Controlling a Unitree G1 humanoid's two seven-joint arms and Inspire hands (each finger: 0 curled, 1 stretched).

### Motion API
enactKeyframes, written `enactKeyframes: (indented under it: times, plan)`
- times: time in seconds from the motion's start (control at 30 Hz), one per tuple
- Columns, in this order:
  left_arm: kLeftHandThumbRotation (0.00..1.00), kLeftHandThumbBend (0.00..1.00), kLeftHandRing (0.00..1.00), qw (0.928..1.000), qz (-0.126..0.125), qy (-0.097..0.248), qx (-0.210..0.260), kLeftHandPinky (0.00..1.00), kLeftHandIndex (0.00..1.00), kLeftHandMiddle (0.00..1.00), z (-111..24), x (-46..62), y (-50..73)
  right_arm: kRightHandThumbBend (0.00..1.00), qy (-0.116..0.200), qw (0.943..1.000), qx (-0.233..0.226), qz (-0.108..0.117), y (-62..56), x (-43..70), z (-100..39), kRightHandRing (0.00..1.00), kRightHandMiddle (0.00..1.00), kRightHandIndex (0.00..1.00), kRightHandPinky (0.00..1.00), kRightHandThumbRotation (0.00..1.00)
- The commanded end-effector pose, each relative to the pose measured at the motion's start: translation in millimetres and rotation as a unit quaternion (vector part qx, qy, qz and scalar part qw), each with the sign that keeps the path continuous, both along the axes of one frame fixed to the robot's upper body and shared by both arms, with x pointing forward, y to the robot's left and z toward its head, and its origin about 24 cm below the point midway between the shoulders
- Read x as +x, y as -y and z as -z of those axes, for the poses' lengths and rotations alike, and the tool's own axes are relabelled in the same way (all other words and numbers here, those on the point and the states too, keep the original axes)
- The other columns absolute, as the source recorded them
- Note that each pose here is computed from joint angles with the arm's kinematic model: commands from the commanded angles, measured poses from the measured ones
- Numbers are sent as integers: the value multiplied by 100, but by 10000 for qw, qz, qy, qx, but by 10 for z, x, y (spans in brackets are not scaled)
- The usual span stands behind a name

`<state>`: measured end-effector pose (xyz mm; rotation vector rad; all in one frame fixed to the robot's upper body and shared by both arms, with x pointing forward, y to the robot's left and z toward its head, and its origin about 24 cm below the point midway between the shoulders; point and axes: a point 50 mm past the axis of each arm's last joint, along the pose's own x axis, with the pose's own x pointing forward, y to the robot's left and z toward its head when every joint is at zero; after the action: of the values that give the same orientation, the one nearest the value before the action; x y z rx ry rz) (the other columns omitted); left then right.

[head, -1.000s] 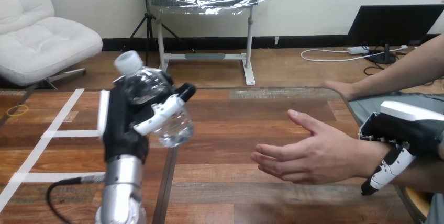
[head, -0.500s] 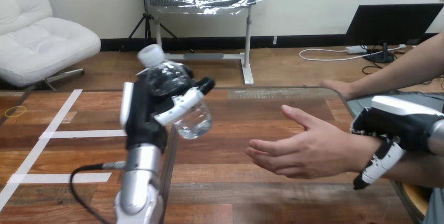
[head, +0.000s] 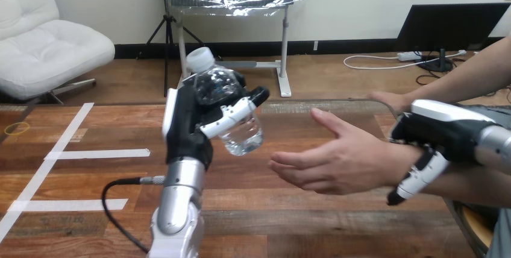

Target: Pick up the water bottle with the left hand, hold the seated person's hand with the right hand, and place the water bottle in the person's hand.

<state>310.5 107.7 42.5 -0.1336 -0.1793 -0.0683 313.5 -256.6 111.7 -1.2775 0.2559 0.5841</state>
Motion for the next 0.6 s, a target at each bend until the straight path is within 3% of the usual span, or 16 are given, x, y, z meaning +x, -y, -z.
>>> enactKeyframes:
  times: [0.0, 0.27, 0.57]
  plan:
    - [0, 72, 34, 9975, 159, 685, -85, 30, 38, 39, -345, 172, 150, 91, 363, 9987, 168, -329, -265, 150, -183, 19, 27, 32, 12, 16]
    - [0, 72, 34, 9974, 196, 694, -48, 30, 39, 39, -357, 202, 220, 90, 365, 9985, 132, -381, -361, 201, -216, 19, 28, 33, 13, 15]
    - [0, 73, 35, 9968, 384, 603, -371, 31, 39, 39, -370, 223, 312, 89, 337, 9986, 13, -416, -478, 252, -256, 23, 31, 34, 15, 16]
